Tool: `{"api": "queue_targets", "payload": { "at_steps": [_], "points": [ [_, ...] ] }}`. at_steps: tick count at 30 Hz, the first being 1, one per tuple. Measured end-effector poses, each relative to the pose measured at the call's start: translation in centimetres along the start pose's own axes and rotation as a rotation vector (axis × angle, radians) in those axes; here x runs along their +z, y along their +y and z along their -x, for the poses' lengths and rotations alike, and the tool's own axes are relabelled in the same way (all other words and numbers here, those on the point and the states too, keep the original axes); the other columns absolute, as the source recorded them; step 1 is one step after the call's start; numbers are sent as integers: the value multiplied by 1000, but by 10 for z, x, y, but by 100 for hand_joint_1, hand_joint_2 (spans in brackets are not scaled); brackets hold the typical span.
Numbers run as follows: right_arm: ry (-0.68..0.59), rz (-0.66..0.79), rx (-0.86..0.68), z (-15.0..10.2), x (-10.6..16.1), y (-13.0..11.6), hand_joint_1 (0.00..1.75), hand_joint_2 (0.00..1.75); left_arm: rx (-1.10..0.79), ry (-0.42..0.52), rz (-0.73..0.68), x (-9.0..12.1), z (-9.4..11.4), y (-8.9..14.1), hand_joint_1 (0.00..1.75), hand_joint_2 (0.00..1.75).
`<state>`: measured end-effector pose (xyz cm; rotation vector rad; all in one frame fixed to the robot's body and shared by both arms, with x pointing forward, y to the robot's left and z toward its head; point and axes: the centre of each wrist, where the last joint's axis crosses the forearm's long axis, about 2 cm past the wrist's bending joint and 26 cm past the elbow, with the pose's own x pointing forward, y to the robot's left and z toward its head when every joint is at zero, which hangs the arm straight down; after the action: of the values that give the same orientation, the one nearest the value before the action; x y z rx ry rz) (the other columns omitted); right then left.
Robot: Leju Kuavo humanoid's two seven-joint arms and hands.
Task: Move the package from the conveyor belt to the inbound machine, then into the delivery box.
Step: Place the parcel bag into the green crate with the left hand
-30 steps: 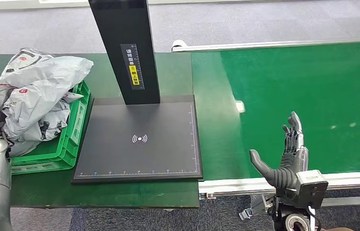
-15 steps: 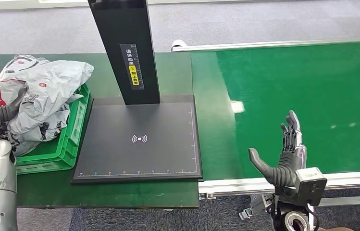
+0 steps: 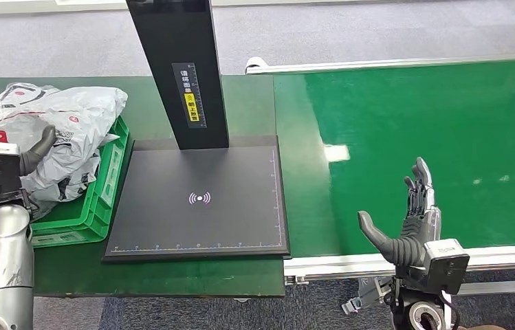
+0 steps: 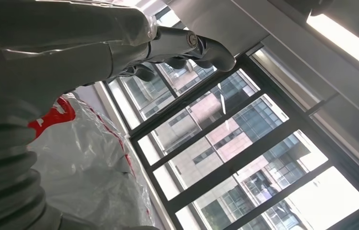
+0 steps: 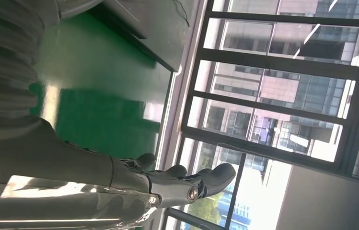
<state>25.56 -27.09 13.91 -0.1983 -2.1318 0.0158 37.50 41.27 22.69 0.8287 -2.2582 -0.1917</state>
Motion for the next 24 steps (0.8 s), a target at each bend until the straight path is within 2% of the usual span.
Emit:
{"api": "queue_targets", "payload": {
  "at_steps": [11, 17, 24],
  "points": [
    [36, 2, 21, 2, 15, -5, 0, 175, 145, -85, -15, 21, -31, -15, 0, 175],
    [36, 2, 21, 2, 15, -5, 0, 175, 233, -143, -7, 26, -56, -30, 0, 175],
    [37, -2, 21, 2, 15, -5, 0, 175, 348, -169, 21, 38, -72, -43, 0, 175]
  ]
}}
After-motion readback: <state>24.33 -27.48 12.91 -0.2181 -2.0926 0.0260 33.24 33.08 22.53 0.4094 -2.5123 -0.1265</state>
